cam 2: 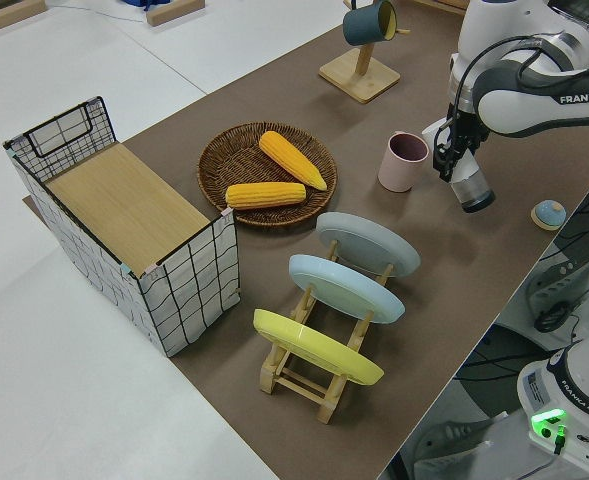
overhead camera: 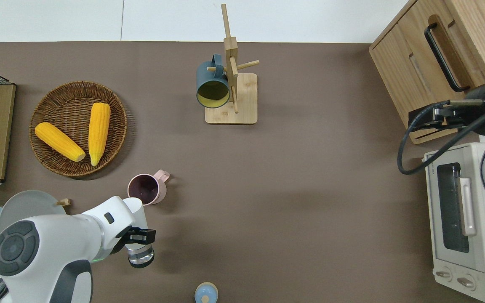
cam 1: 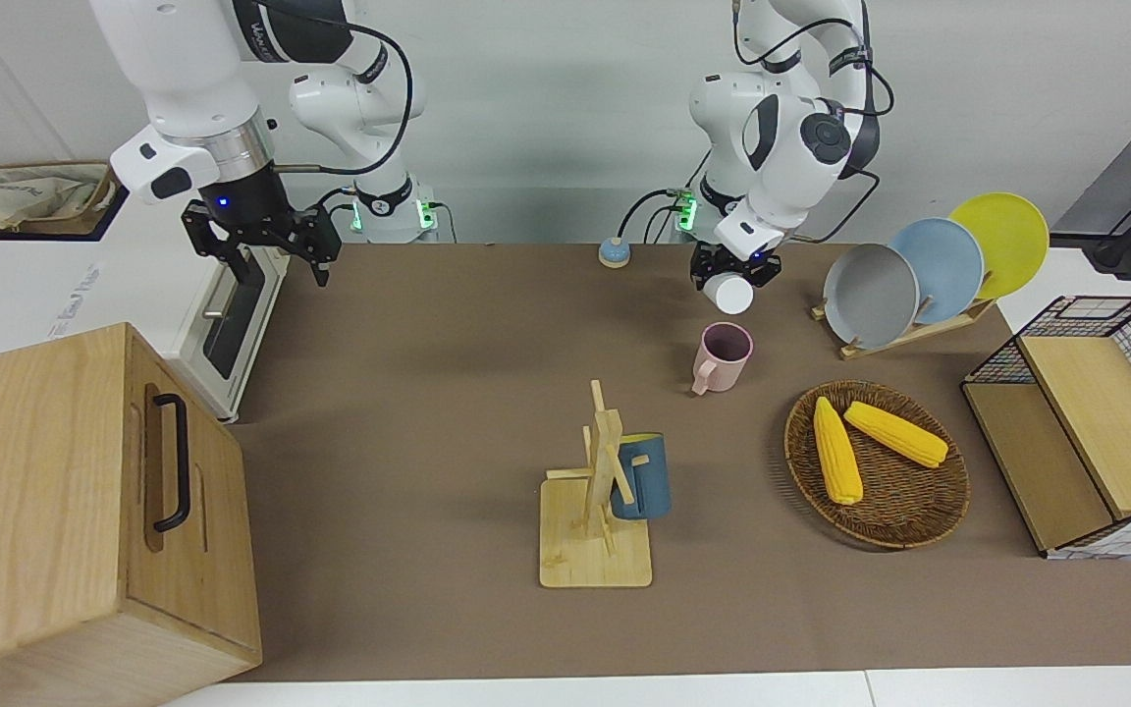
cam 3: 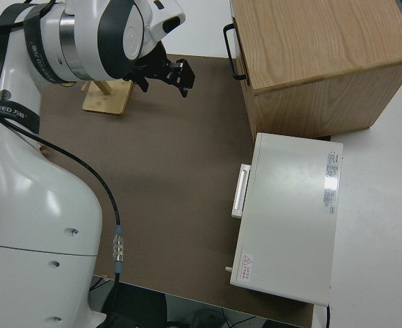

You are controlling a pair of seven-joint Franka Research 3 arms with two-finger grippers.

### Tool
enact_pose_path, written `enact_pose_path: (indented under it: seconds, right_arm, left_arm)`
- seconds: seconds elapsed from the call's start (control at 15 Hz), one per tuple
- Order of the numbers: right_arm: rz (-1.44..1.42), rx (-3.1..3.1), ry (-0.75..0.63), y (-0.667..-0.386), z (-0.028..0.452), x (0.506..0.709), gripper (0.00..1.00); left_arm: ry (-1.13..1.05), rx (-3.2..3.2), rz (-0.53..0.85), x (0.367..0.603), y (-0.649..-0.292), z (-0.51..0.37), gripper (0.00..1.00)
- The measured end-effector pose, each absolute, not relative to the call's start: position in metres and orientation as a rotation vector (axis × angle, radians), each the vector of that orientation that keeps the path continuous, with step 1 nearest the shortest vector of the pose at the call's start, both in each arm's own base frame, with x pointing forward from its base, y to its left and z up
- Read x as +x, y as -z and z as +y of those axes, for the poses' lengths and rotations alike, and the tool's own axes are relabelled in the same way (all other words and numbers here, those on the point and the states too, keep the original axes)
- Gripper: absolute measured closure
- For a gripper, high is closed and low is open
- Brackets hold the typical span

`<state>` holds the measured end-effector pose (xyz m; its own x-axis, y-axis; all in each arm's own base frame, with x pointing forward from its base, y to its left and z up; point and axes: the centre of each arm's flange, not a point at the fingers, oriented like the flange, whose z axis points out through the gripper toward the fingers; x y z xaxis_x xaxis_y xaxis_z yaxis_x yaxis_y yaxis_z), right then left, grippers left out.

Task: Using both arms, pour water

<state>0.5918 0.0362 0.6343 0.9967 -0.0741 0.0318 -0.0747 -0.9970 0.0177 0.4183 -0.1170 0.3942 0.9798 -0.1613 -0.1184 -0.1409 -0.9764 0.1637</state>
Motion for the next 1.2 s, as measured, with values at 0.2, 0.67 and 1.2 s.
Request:
enact_pose_path:
  seconds: [0.2,0.67,1.2]
  right_arm:
    - [-0.115,3.12,-0.048,-0.634,0.037,0.592,0.0]
    - [-0.115,3.12,-0.049,-0.634,0.037,0.592,0.0]
    - [-0.115,3.12,-0.049,-0.634,0.037,0.592,0.0]
  left_arm:
    - [0.271,2.974,-0.244,0.426,-0.397,-0.115,0.37]
    - [0.41,2.975,-0.264,0.452,-0.414,-0.108,0.37]
    - [0.519,2.984,-0.26,0.47,-0.409,-0.102,0.37]
